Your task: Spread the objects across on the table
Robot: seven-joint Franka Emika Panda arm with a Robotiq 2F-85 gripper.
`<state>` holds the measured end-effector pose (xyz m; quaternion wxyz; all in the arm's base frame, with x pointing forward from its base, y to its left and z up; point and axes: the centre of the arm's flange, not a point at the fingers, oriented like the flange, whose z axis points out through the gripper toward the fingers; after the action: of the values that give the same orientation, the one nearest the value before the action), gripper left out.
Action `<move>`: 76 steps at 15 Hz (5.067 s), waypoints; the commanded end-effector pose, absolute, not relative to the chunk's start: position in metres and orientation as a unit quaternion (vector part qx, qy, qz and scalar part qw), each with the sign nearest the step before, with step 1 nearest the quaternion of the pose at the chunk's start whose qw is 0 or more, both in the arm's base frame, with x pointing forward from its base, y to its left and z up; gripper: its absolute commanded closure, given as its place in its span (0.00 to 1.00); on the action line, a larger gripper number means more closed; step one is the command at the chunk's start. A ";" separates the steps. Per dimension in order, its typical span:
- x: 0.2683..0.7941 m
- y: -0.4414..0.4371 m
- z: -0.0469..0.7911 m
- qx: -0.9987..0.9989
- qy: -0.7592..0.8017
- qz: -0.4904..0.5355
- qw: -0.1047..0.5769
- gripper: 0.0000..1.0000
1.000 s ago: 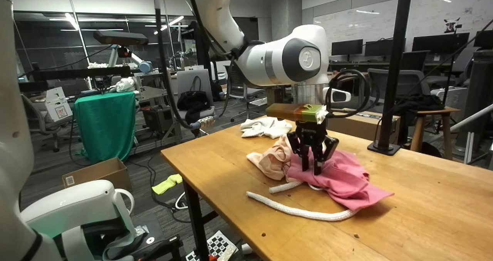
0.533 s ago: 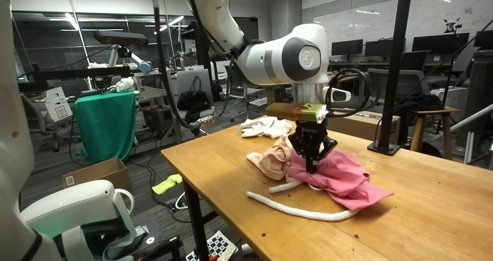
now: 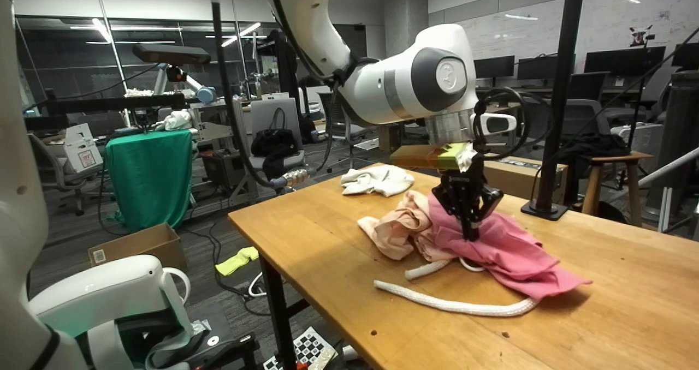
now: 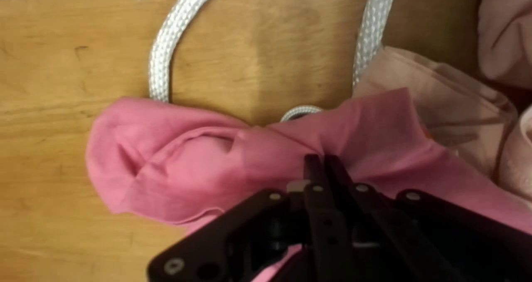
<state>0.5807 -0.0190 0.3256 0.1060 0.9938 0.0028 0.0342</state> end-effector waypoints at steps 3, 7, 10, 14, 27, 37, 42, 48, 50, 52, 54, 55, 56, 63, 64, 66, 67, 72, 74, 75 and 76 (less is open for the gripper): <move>0.587 -0.054 0.365 0.972 -0.080 0.139 0.173 0.94; 0.593 -0.073 0.386 0.947 -0.151 0.200 0.200 0.94; 0.601 -0.078 0.400 0.924 -0.204 0.245 0.210 0.94; 0.618 -0.075 0.418 0.887 -0.262 0.311 0.220 0.94; 0.690 -0.093 0.433 0.794 -0.332 0.405 0.308 0.68; 0.642 -0.073 0.398 0.867 -0.249 0.312 0.299 0.00; 0.594 0.001 0.404 0.921 -0.144 0.267 0.245 0.00; 0.547 0.082 0.420 0.961 -0.007 0.205 0.187 0.00; 0.535 0.106 0.420 0.968 0.043 0.182 0.168 0.00; 0.525 0.124 0.417 0.972 0.093 0.157 0.151 0.00; 0.518 0.137 0.407 0.974 0.135 0.127 0.132 0.00; 0.514 0.141 0.404 0.974 0.151 0.114 0.127 0.00; 0.512 0.143 0.397 0.974 0.164 0.099 0.123 0.00; 0.497 0.141 0.362 0.968 0.228 0.021 0.100 0.00; 0.495 0.142 0.357 0.967 0.239 0.015 0.090 0.00; 0.492 0.145 0.347 0.964 0.256 0.011 0.073 0.00; 0.490 0.146 0.343 0.963 0.262 0.008 0.066 0.00; 0.489 0.160 0.315 0.959 0.276 0.023 0.058 0.00; 0.493 0.163 0.307 0.958 0.278 0.040 0.062 0.00; 0.497 0.163 0.304 0.957 0.279 0.047 0.064 0.00; 0.500 0.163 0.300 0.956 0.280 0.052 0.068 0.00</move>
<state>0.4935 0.1600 0.3095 0.0599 0.9586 0.2772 0.0265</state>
